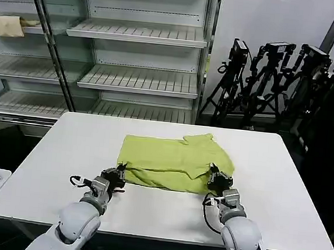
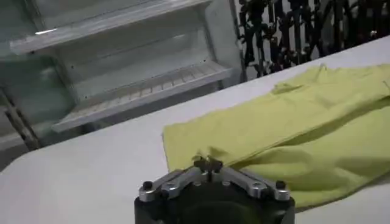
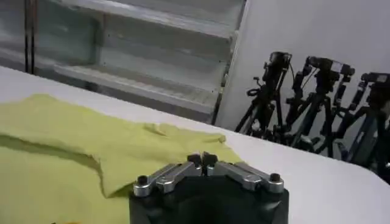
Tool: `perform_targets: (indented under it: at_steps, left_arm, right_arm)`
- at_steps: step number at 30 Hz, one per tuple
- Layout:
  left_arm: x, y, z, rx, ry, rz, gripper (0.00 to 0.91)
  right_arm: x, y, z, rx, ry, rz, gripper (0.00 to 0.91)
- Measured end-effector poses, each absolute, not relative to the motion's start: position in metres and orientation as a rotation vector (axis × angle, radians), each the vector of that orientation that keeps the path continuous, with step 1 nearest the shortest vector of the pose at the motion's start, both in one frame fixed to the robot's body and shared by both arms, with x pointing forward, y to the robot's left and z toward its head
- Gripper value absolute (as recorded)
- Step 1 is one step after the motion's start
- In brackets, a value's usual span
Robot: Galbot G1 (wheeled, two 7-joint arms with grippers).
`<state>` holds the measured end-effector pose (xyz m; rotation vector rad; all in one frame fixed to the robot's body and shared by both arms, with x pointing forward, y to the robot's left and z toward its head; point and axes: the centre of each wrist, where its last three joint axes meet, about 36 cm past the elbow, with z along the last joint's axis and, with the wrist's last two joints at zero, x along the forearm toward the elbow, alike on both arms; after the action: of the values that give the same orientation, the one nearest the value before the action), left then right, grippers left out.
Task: Fold and organize the clothes.
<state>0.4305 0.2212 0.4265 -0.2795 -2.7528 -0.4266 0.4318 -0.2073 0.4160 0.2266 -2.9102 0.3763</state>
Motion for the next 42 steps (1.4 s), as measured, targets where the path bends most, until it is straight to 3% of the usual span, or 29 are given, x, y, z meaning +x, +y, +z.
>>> perform_targets:
  at_steps: [25, 27, 28, 32, 36, 37, 38, 39, 40, 41, 42]
  left_arm:
    - [0.398, 0.226, 0.427, -0.260, -2.713, -0.333, 0.907]
    - [0.398, 0.226, 0.427, -0.262, -2.708, -0.315, 0.655]
    - [0.398, 0.226, 0.427, -0.264, -2.707, -0.306, 0.403]
    - [0.397, 0.227, 0.425, -0.274, -2.697, -0.271, 0.222]
    - [0.395, 0.227, 0.428, -0.286, -2.697, -0.238, 0.151]
    - [0.395, 0.228, 0.428, -0.290, -2.697, -0.230, 0.141]
    - [0.395, 0.228, 0.428, -0.293, -2.695, -0.223, 0.131]
    - [0.395, 0.228, 0.428, -0.295, -2.694, -0.218, 0.131]
    - [0.395, 0.228, 0.429, -0.297, -2.692, -0.213, 0.131]
    - [0.395, 0.229, 0.429, -0.298, -2.690, -0.207, 0.131]
    - [0.396, 0.230, 0.429, -0.296, -2.688, -0.203, 0.131]
  right_arm:
    - [0.392, -0.229, 0.415, 0.107, -2.872, 0.285, 0.907]
    - [0.387, -0.232, 0.414, 0.095, -2.852, 0.255, 0.907]
    - [0.386, -0.234, 0.413, 0.088, -2.842, 0.240, 0.907]
    - [0.378, -0.239, 0.410, 0.074, -2.798, 0.186, 0.907]
    - [0.374, -0.242, 0.410, 0.071, -2.769, 0.138, 0.907]
    - [0.373, -0.243, 0.410, 0.071, -2.763, 0.127, 0.846]
    - [0.373, -0.244, 0.410, 0.071, -2.756, 0.116, 0.635]
    - [0.373, -0.245, 0.410, 0.070, -2.751, 0.106, 0.524]
    - [0.372, -0.246, 0.409, 0.070, -2.746, 0.094, 0.252]
    - [0.372, -0.246, 0.409, 0.071, -2.741, 0.081, 0.252]
    - [0.372, -0.247, 0.409, 0.072, -2.736, 0.070, 0.071]
